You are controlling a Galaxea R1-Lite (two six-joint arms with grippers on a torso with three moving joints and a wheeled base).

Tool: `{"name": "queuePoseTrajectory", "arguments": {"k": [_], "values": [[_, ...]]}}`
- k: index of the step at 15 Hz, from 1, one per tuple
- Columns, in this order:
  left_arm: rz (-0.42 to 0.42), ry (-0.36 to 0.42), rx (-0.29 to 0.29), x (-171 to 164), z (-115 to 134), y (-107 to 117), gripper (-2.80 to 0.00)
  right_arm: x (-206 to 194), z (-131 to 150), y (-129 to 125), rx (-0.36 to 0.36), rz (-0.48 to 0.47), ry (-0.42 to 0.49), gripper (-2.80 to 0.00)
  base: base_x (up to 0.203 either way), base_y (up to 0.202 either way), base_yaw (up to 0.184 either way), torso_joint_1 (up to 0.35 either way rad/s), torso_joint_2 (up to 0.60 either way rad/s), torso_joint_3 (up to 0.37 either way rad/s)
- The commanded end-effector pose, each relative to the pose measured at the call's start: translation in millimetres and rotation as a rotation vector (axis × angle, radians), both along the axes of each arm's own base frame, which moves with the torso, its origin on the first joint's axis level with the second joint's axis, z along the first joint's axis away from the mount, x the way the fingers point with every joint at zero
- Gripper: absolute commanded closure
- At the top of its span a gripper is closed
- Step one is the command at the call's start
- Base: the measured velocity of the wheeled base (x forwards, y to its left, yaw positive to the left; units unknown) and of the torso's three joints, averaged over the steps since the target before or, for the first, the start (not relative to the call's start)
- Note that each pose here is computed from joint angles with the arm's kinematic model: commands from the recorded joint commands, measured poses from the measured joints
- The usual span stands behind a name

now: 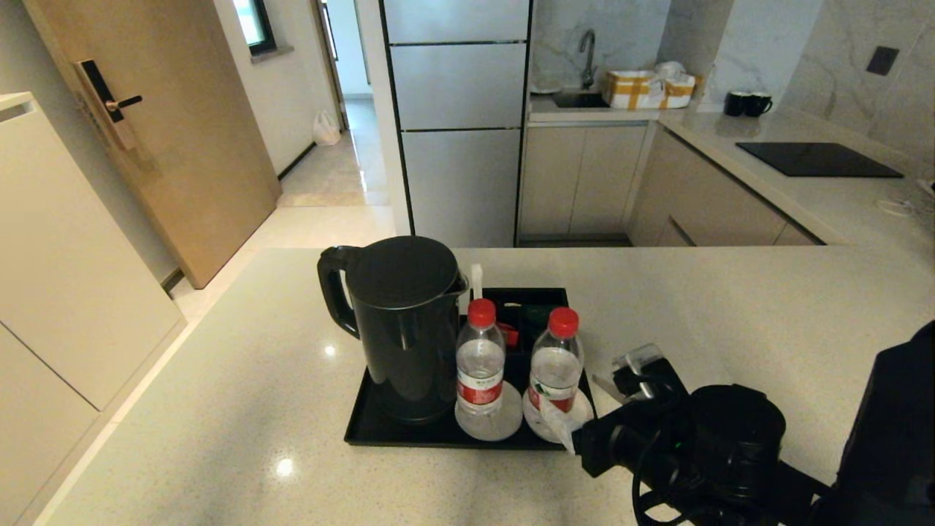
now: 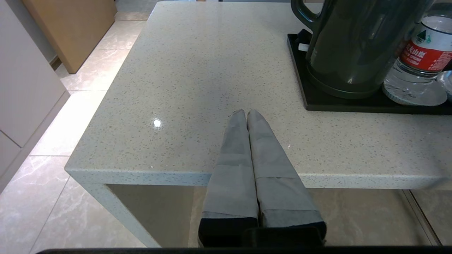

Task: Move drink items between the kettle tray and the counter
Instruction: Pick up the bottled water

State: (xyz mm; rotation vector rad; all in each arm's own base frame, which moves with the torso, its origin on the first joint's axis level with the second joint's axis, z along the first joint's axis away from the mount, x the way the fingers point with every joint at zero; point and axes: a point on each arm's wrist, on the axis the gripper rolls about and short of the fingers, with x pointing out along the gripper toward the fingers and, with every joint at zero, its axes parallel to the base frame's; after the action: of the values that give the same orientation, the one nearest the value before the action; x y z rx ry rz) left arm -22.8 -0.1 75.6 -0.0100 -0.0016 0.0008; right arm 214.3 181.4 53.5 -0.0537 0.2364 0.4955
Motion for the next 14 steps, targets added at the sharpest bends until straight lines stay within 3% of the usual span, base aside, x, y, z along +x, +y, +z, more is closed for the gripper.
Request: {"name": "queuePoseTrajectory", "arguments": {"k": [1, 14], "values": [[0.001, 0.002, -0.001, 0, 0, 0, 0.0, 7, 3, 4, 0.024, 0.001, -0.025, -2.8, 0.0, 0.0, 0.0, 0.0, 0.0, 0.0], [0.001, 0.002, -0.001, 0, 0, 0, 0.0, 42, -10, 19, 0.039, -0.003, -0.032, -2.8, 0.0, 0.0, 0.0, 0.0, 0.0, 0.0]]}}
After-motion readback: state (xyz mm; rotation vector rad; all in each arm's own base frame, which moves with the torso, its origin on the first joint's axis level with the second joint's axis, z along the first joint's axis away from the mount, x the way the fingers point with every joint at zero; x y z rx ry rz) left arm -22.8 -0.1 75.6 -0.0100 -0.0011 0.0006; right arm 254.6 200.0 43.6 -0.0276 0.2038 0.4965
